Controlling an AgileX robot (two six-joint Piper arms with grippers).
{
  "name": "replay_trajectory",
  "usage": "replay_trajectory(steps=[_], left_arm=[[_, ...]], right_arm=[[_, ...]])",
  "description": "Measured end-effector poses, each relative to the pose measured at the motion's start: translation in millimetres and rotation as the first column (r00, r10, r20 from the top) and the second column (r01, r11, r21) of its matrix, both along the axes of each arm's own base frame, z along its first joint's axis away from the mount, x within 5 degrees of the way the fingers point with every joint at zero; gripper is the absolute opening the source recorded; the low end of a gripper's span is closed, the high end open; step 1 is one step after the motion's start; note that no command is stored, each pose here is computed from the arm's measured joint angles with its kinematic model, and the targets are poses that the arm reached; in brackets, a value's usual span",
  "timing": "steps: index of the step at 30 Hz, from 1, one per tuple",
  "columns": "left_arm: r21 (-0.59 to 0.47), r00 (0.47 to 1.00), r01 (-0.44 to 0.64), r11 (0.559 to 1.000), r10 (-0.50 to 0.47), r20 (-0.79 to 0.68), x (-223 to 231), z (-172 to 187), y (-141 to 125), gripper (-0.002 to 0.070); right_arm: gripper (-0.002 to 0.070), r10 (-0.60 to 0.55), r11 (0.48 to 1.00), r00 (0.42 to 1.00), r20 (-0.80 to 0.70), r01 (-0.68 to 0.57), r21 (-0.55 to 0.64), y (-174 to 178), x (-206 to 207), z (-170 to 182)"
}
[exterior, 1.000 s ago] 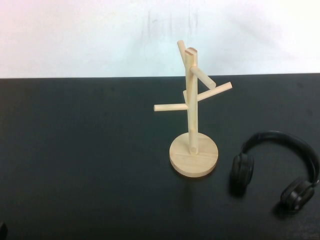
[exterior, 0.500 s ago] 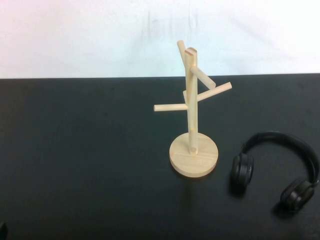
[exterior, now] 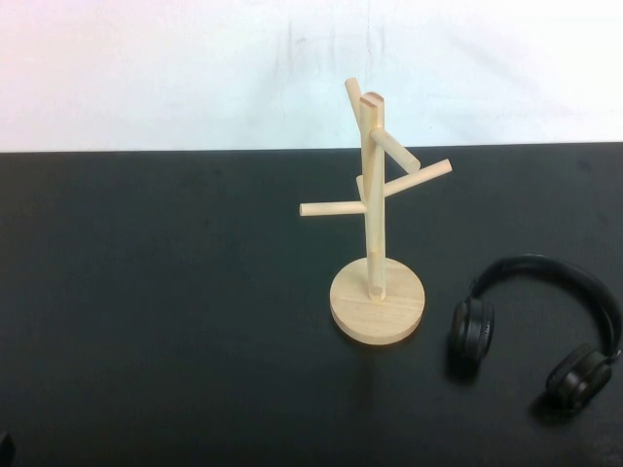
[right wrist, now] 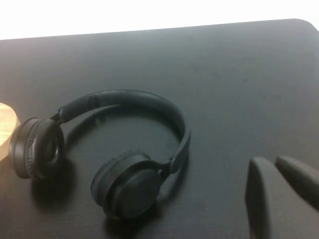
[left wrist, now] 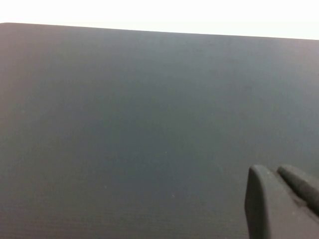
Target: Take out the headphones from the headphone stand
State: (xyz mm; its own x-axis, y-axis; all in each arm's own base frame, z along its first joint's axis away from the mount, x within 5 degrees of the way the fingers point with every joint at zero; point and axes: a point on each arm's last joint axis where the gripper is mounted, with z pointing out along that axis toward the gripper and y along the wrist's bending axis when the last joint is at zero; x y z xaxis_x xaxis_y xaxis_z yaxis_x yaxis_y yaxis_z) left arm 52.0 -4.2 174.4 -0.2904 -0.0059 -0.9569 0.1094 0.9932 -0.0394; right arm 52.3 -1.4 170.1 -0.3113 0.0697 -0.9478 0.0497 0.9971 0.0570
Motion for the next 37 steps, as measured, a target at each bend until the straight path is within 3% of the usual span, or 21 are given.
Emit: replay_trajectory(steps=[37], left_arm=[[0.000,1.000,0.000,1.000,0.000,0.000,0.0,0.0,0.0,0.0002]], right_arm=[[-0.0006,-0.003,1.000,1.000,0.000,0.003,-0.010,-0.5,0.0,0.0]])
